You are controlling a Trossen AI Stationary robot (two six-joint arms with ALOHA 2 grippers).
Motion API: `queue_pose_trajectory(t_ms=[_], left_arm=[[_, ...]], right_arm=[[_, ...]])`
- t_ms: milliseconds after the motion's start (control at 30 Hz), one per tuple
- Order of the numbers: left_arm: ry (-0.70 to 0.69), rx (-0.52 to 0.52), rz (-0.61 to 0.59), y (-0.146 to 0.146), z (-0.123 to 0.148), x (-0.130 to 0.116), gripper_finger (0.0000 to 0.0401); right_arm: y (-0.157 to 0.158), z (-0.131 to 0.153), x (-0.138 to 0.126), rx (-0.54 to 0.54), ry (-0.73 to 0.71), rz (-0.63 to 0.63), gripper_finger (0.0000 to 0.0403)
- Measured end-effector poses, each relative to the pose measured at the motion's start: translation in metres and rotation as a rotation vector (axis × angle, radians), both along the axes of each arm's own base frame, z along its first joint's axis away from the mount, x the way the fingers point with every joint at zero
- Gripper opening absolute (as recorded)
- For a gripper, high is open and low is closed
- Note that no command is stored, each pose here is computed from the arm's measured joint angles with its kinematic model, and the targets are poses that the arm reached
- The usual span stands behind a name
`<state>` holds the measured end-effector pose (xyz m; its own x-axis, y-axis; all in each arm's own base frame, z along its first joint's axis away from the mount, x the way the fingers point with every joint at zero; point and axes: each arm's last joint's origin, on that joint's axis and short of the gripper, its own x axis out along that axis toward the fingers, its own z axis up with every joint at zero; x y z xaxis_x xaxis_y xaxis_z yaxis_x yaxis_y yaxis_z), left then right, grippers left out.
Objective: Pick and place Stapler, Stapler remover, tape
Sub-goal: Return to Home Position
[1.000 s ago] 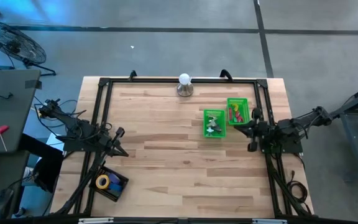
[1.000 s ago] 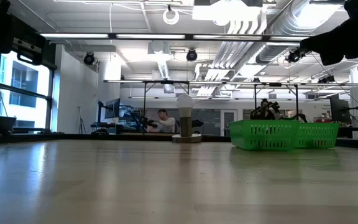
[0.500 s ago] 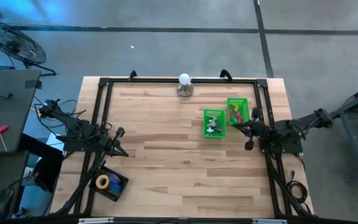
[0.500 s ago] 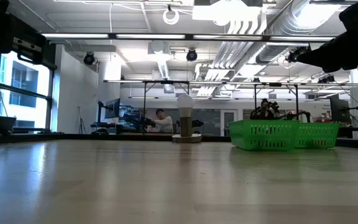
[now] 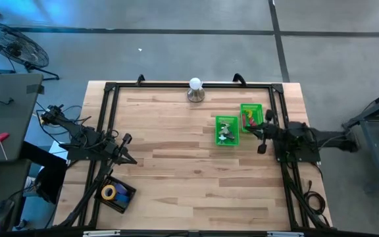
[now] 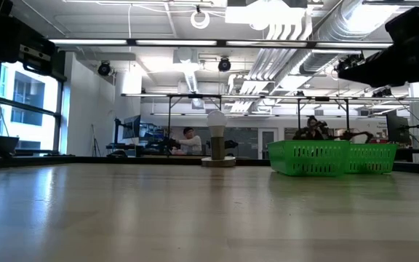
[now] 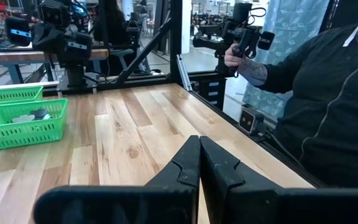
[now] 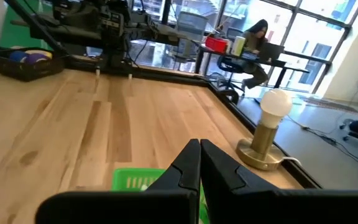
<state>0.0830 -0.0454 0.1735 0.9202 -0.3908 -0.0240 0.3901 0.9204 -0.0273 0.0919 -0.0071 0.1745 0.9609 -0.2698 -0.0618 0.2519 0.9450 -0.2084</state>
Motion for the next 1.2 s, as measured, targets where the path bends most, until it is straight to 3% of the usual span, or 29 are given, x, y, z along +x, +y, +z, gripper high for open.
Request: queue_pose_trajectory(t_ms=[400, 633, 933, 1200], left_arm=[[-0.01, 0.001, 0.01, 0.0, -0.002, 0.001, 0.0], [-0.012, -0.002, 0.011, 0.0, -0.002, 0.001, 0.0], [-0.016, -0.005, 0.025, 0.0, -0.001, 0.001, 0.0], [-0.014, -0.013, 0.03, 0.0, -0.001, 0.001, 0.0]], right_arm=[[-0.011, 0.0, -0.001, 0.048, -0.013, 0.043, 0.0], [-0.008, 0.007, 0.003, 0.015, -0.231, 0.187, 0.0], [-0.005, 0.017, 0.001, -0.023, -0.333, 0.271, 0.0], [-0.005, 0.017, 0.001, -0.039, -0.328, 0.255, 0.0]])
